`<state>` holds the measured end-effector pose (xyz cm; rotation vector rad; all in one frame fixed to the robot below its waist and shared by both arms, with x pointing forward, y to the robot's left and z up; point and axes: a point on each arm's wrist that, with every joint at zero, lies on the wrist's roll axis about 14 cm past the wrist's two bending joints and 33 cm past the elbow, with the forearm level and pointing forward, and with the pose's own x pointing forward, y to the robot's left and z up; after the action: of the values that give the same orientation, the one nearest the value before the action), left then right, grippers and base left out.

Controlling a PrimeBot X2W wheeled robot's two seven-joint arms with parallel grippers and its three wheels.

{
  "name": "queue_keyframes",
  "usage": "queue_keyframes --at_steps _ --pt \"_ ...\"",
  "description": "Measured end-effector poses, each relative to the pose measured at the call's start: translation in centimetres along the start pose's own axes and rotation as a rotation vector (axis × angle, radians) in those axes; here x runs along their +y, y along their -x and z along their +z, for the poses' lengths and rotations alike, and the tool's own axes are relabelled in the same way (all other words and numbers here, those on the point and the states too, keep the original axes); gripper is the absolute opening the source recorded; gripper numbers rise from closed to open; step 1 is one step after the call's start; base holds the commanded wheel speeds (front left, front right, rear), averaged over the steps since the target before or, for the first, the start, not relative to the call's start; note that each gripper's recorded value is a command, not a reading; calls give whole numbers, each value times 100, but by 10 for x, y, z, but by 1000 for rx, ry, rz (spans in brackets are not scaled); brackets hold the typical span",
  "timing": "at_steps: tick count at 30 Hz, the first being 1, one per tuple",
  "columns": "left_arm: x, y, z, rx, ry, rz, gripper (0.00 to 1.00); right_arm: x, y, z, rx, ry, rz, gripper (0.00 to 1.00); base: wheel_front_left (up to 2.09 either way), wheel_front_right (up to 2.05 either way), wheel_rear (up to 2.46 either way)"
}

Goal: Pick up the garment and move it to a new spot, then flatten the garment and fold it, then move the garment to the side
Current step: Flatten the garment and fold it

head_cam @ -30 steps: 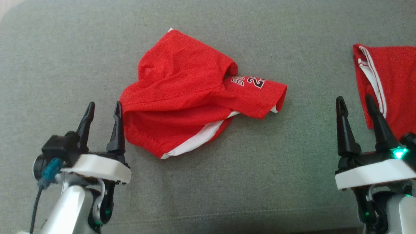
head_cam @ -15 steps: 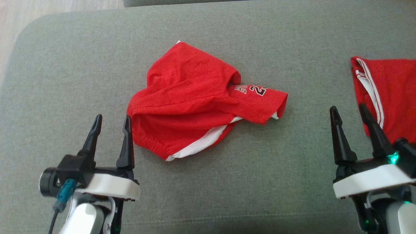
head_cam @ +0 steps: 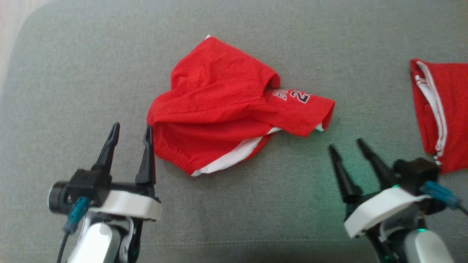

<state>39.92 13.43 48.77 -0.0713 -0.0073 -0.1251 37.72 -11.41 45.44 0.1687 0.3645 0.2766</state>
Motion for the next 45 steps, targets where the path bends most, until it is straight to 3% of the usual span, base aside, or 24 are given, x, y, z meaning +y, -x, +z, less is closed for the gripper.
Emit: queue_keyframes --at_steps 5,15,17,18,28,34,35,36,37,38,45 --pt "2 -12 -1 -5 9 4 100 20 -19 -33 118 -46 75 100 0 0 0" --pt "10 -18 -12 19 19 26 100 30 -62 -46 178 -56 133 97 0 0 0" --pt "12 -19 -11 16 16 32 100 32 -66 -48 183 -56 140 20 0 0 0" --pt "13 -20 -11 15 19 37 100 33 -68 -49 184 -56 143 0 0 0 0" --pt "12 -21 -7 -1 5 29 100 22 -68 9 -1 -43 120 0 0 0 0" --pt "13 -24 -11 6 13 27 100 -4 -98 40 -49 -25 80 0 0 0 0" --pt "13 -26 -11 4 11 28 100 -5 -106 44 -54 -30 83 5 0 0 0" --pt "13 -28 -11 2 11 27 100 -5 -113 46 -54 -34 87 38 0 0 0" --pt "14 -30 -12 2 8 25 100 -6 -120 47 -51 -45 90 94 0 0 0" --pt "15 -32 -12 1 6 28 100 -7 -127 45 -40 -48 91 100 0 0 0" --pt "18 -36 -16 10 -1 26 100 -17 -143 40 -83 -56 77 100 0 0 0"
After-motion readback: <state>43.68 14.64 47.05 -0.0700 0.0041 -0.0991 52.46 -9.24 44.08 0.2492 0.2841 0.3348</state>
